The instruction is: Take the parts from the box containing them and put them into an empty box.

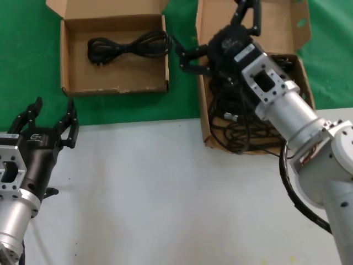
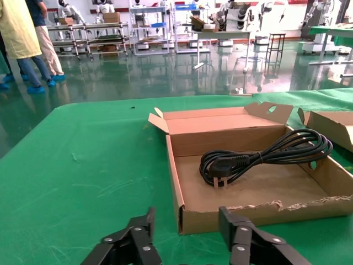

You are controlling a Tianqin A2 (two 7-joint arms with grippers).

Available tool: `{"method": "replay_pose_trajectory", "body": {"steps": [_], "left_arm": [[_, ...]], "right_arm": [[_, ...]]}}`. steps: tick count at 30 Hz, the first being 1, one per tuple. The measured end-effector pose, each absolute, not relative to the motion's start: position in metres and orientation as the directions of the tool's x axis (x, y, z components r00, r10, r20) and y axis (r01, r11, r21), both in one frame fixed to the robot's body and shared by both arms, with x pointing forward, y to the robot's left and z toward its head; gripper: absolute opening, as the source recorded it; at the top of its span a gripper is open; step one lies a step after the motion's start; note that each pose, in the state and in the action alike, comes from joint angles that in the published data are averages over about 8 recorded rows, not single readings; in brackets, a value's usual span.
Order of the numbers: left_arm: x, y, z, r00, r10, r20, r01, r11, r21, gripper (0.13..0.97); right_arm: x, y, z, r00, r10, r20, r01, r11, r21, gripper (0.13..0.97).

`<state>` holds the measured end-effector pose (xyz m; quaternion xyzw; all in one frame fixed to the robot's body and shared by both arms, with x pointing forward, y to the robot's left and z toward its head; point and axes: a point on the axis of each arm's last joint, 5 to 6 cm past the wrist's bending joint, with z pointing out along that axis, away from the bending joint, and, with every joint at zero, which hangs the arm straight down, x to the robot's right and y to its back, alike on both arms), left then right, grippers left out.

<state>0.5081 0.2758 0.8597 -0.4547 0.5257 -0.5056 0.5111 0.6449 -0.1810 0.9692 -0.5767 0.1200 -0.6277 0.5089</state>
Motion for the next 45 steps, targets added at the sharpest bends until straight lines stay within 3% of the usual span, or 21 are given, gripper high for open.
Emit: {"method": "replay_pose_trajectory", "body": {"steps": [5,13,22,31,45], "left_arm": [[0.508,0.276,0.859,-0.062,-0.995,-0.077,0.037,0.075,-0.996,0.409],[0.507,0.277,0.859,-0.058,-0.995,-0.076,0.035,0.074,-0.997,0.621],[0.506,0.277,0.858,-0.053,-0.996,-0.075,0.033,0.073,-0.997,0.801],[0.505,0.278,0.857,-0.049,-0.996,-0.074,0.03,0.072,-0.997,0.915],[0.504,0.279,0.856,-0.042,-0.996,-0.072,0.026,0.071,-0.997,0.964]], "right_arm": [[0.636,-0.191,0.956,0.192,-0.807,0.558,0.451,-0.432,-0.781,0.966],[0.621,-0.206,0.935,0.197,-0.852,0.485,0.372,-0.392,-0.841,0.966],[0.602,-0.222,0.915,0.188,-0.896,0.402,0.288,-0.341,-0.895,0.966],[0.581,-0.237,0.897,0.166,-0.933,0.32,0.21,-0.283,-0.936,0.966],[0.547,-0.259,0.873,0.112,-0.974,0.196,0.106,-0.185,-0.977,0.966]]}}
